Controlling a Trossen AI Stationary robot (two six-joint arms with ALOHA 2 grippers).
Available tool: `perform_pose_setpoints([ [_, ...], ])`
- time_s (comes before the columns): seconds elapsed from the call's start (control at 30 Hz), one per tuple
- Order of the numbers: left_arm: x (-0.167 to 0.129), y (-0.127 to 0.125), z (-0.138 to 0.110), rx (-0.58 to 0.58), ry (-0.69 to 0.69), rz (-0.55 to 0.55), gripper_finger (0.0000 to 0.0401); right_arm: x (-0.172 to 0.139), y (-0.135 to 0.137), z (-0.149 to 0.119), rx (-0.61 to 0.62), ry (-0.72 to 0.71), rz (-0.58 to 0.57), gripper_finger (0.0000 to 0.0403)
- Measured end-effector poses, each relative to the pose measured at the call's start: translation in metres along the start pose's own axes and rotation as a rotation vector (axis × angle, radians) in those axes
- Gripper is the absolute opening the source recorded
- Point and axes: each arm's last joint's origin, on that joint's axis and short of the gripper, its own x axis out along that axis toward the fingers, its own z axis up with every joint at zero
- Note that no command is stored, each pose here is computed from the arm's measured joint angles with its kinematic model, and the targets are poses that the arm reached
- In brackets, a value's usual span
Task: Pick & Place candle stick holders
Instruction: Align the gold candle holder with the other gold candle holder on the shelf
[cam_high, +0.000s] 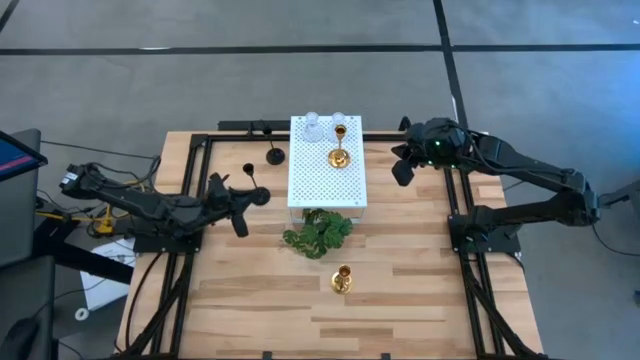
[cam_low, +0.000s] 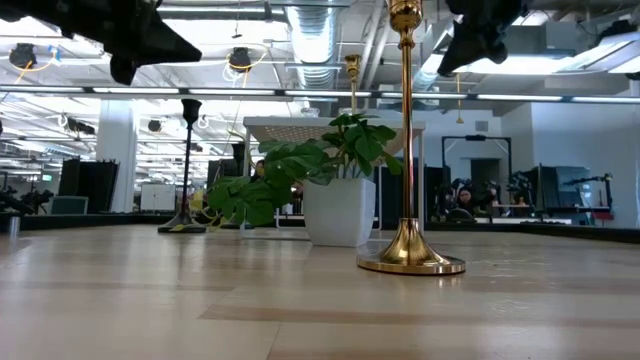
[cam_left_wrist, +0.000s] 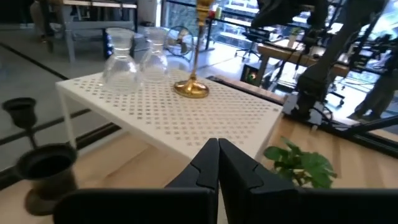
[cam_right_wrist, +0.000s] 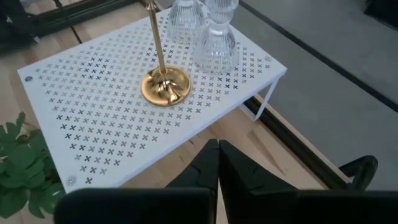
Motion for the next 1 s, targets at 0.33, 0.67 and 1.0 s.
perform_pose_setpoints([
  [0.33, -0.007, 0.007, 0.007, -0.027, -0.032, -0.011, 0.0003, 0.000, 0.000, 0.002, 0.005, -0.026, 0.001, 0.0000],
  [0.67, -0.009, 0.013, -0.015, -0.010, 0.147, 0.024, 0.0003, 0.000, 0.000, 0.002, -0.009, -0.027, -0.004, 0.0000],
  [1.0, -0.010, 0.021, -0.024, 0.040, 0.187, 0.139, 0.0003, 0.000, 0.000, 0.003, -0.007, -0.037, -0.003, 0.0000],
])
